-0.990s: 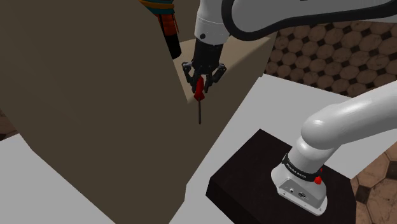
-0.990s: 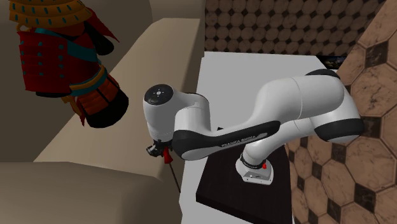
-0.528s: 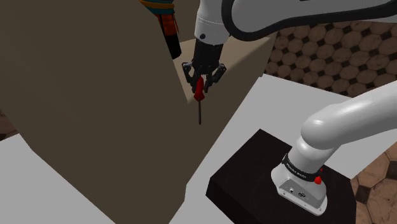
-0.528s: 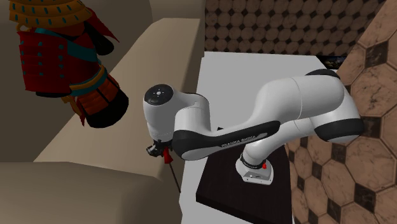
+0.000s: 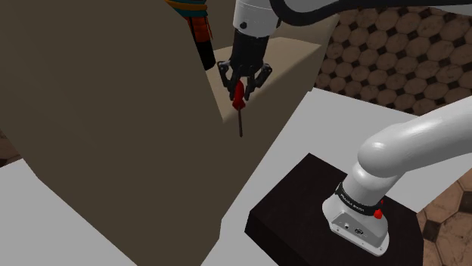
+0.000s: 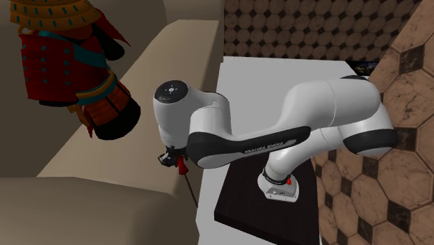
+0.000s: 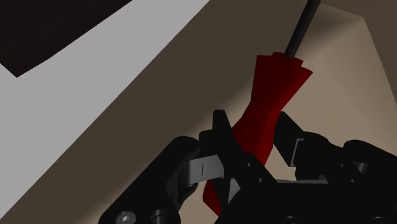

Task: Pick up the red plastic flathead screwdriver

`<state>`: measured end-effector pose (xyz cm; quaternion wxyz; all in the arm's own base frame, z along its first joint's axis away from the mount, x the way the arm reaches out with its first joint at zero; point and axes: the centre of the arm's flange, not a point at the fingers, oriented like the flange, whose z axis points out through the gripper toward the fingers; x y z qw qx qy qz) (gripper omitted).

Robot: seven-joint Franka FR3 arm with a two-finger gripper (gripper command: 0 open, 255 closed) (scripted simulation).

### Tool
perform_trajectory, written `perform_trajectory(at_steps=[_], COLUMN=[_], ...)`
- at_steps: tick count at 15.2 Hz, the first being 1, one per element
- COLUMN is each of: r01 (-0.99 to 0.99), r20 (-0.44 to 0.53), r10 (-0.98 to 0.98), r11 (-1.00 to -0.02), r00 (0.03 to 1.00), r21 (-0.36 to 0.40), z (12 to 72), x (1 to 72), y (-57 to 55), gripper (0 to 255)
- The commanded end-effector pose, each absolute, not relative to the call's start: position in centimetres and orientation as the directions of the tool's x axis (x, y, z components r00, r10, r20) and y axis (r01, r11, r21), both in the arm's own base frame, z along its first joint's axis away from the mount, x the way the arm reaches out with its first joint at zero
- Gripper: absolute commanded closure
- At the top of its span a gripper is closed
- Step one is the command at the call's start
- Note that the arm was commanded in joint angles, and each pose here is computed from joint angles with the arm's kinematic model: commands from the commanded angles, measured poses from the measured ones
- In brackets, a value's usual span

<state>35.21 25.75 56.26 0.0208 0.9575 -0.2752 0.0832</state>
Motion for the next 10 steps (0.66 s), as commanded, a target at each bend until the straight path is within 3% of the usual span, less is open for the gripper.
perform_trajectory(at_steps=[1,10], r01=[-0.531,-0.531], r20=[0.171,0.171], r10=[-0.524,-0.524], r11=[-0.848,-0.848], r00=[0.835,0.835], r21=[-0.006,-0.006], z=[57.3,61.1], x=[35.2,35.2], y=[25.8,25.8], gripper=[255,255])
